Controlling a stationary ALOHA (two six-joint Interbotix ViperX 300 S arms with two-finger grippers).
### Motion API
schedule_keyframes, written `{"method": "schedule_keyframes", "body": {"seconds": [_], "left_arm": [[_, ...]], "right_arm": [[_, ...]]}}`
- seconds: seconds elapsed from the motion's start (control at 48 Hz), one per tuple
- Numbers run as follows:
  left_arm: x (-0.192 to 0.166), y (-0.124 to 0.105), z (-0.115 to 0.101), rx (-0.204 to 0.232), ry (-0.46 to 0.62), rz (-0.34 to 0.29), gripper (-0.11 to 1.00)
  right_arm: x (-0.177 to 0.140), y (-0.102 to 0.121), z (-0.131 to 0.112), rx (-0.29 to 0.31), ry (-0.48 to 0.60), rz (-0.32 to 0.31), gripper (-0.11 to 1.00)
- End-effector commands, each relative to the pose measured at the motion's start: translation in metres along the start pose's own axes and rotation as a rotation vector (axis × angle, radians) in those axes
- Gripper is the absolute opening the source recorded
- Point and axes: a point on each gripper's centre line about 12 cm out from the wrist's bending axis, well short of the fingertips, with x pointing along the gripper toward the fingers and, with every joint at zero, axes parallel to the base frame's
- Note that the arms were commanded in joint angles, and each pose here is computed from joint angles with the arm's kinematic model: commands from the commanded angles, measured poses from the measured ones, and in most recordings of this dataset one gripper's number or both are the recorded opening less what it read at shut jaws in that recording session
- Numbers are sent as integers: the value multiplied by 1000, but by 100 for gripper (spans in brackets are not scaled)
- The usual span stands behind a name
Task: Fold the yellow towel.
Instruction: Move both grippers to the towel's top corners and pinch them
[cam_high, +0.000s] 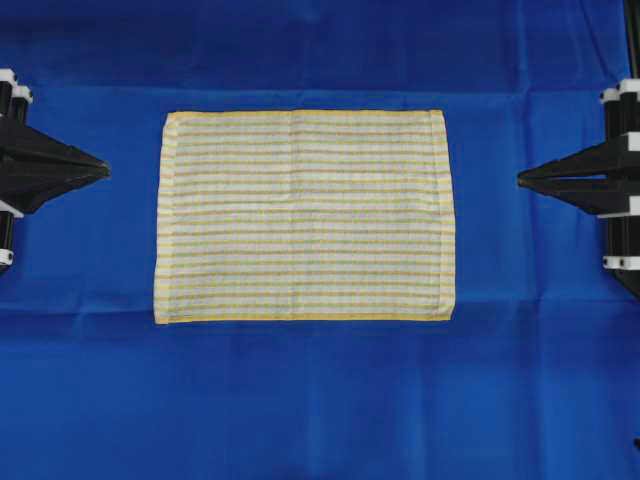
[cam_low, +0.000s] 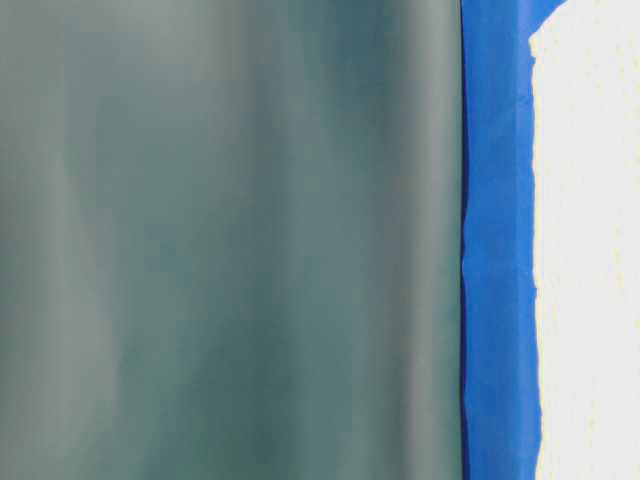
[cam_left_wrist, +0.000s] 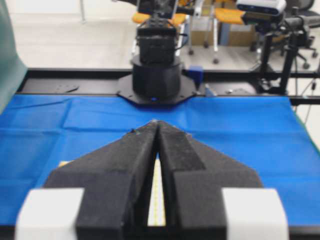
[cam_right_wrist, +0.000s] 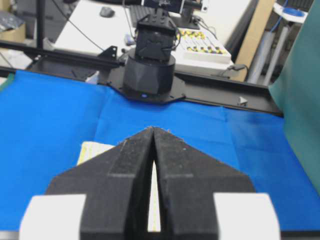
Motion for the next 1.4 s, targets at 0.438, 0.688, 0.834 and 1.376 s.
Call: {"method": "schedule_keyframes", "body": {"seconds": [0.438, 0.688, 0.834, 1.376], "left_arm": [[12, 29, -26, -27, 159, 141, 0], [25, 62, -66, -41, 316, 275, 15], [29, 77, -93, -52, 382, 328, 58], [30, 124, -186, -125, 637, 484, 76]], "right_arm": [[15, -39, -16, 93, 166, -196, 0], [23, -83, -59, 179, 332, -391, 1], [33, -101, -91, 231, 463, -455, 31], [52, -146, -182, 328, 678, -610, 68]]}}
